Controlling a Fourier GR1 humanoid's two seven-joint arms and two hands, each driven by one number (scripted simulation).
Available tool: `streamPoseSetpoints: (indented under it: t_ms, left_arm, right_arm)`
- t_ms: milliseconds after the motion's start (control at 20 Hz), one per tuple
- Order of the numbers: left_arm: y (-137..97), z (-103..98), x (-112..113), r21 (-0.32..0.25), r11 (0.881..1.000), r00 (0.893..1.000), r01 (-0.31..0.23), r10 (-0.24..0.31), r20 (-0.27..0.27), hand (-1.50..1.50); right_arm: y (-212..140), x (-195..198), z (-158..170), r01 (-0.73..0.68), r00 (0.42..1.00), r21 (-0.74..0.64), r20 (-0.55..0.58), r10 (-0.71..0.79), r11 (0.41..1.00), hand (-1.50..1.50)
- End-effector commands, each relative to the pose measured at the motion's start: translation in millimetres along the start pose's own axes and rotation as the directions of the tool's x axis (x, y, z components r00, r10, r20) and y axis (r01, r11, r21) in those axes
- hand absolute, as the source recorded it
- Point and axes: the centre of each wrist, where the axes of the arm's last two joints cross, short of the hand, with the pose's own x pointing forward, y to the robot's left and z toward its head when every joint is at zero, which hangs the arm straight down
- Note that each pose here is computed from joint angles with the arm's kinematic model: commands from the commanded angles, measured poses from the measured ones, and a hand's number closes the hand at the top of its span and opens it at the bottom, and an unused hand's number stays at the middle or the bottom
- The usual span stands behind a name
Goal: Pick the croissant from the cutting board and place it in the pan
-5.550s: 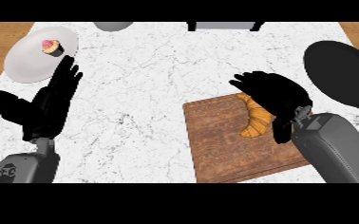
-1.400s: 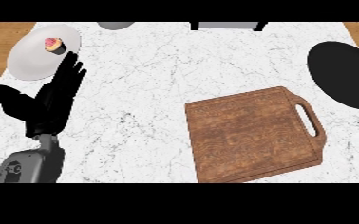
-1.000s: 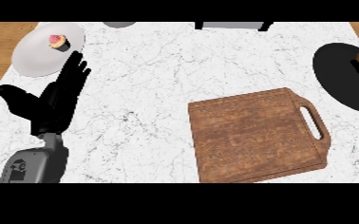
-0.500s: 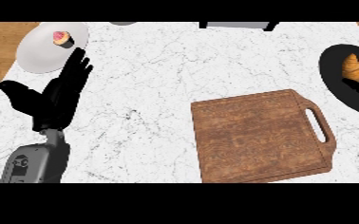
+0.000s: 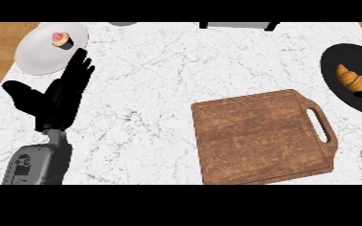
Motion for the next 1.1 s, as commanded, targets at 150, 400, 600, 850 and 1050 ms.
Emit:
streamPoseSetpoints:
  t_ms: [150,400,600,850,1050]
  left_arm:
    - [6,3,-9,0.058,0.998,1.0,-0.01,0.011,-0.018,0.0]
    - [13,8,-4,0.016,1.0,1.0,-0.002,0.002,-0.005,0.0]
    - [11,9,-10,0.046,0.999,1.0,-0.005,0.006,-0.024,0.0]
    - [6,4,-6,0.056,0.998,1.0,-0.007,0.007,-0.011,0.0]
    - [22,10,-2,0.053,0.999,1.0,0.011,-0.011,0.001,0.0]
  right_arm:
    - [-48,-26,18,0.346,0.938,-0.109,0.059,-0.342,0.932,-1.5]
    - [-77,-55,48,0.511,0.86,-0.11,0.055,-0.508,0.853,-1.5]
    - [-97,-75,73,0.613,0.789,-0.069,0.101,-0.606,0.787,-1.5]
    - [-118,-93,101,0.623,0.778,0.003,0.101,-0.62,0.782,-1.5]
    - [-123,-104,117,0.624,0.779,-0.023,0.102,-0.619,0.781,-1.5]
